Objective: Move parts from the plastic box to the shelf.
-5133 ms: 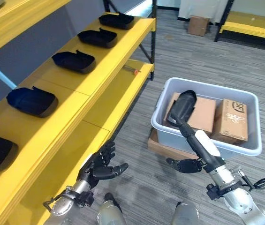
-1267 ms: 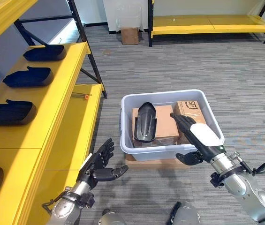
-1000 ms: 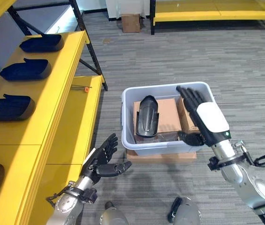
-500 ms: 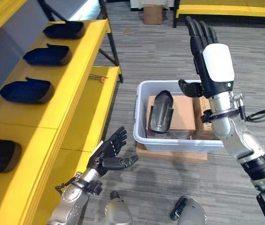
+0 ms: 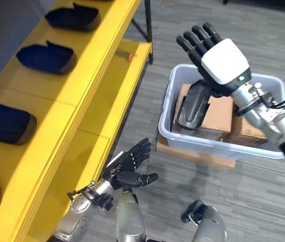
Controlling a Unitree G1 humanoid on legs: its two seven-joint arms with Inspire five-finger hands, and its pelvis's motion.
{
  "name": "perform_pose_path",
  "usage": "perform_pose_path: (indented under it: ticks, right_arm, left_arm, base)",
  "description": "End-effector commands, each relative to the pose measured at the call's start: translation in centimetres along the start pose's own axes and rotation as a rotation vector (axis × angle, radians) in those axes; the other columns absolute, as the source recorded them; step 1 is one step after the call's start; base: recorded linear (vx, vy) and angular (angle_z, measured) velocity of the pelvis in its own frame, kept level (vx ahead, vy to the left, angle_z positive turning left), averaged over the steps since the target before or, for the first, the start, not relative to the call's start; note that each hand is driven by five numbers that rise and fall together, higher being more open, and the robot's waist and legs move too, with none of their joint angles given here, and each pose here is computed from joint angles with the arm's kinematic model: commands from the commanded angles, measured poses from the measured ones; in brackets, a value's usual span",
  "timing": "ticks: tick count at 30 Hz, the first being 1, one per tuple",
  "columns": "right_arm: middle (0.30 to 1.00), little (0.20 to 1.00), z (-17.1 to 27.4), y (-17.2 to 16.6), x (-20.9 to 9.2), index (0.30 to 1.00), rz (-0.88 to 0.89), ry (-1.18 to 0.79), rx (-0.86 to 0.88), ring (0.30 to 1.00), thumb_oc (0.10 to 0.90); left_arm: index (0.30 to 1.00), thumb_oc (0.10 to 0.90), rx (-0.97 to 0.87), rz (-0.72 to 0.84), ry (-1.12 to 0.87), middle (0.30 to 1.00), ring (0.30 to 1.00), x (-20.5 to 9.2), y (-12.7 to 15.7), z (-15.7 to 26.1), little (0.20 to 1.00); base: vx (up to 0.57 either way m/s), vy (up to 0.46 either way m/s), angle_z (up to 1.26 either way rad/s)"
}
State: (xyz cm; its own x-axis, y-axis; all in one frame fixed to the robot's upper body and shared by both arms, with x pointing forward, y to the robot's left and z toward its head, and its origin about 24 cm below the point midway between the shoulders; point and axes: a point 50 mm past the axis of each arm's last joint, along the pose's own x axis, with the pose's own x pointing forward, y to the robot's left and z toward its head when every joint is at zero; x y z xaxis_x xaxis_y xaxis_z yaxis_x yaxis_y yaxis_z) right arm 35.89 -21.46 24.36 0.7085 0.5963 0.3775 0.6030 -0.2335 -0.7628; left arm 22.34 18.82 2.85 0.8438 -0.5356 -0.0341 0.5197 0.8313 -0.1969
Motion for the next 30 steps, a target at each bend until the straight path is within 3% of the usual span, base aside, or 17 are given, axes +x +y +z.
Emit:
perform_pose_path:
  ticks: [1,11,20,30]
  right_arm:
    - [1.0,1.0,-2.6,-7.0,3.4,1.0,-0.276,0.011,-0.059,1.0,0.9]
    - [1.0,1.0,-2.8,-8.3,3.1,1.0,-0.208,-0.082,-0.19,1.0,0.9]
    - [1.0,1.0,-2.0,-10.6,3.2,1.0,-0.18,-0.131,-0.171,1.0,0.9]
    - [1.0,1.0,-3.7,-10.4,2.7,1.0,-0.061,-0.021,-0.172,1.0,0.9]
  left_arm:
    - [1.0,0.9,0.048,-0.108,-0.222,1.0,1.0,1.1,-1.8,3.9,1.0]
    - [1.0,0.9,0.072,-0.021,-0.26,1.0,1.0,0.2,-0.8,4.3,1.0]
    - [1.0,0.9,0.058,0.021,-0.271,1.0,1.0,0.1,-0.1,4.9,1.0]
    - [1.0,0.9,0.078,0.043,-0.24,1.0,1.0,-0.2,1.0,5.0,1.0]
  base:
    - [-0.04,-0.01,0.0]
    - [-0.02,-0.035,0.0]
    - [0.01,-0.049,-0.01]
    - [0.03,-0.06,0.0]
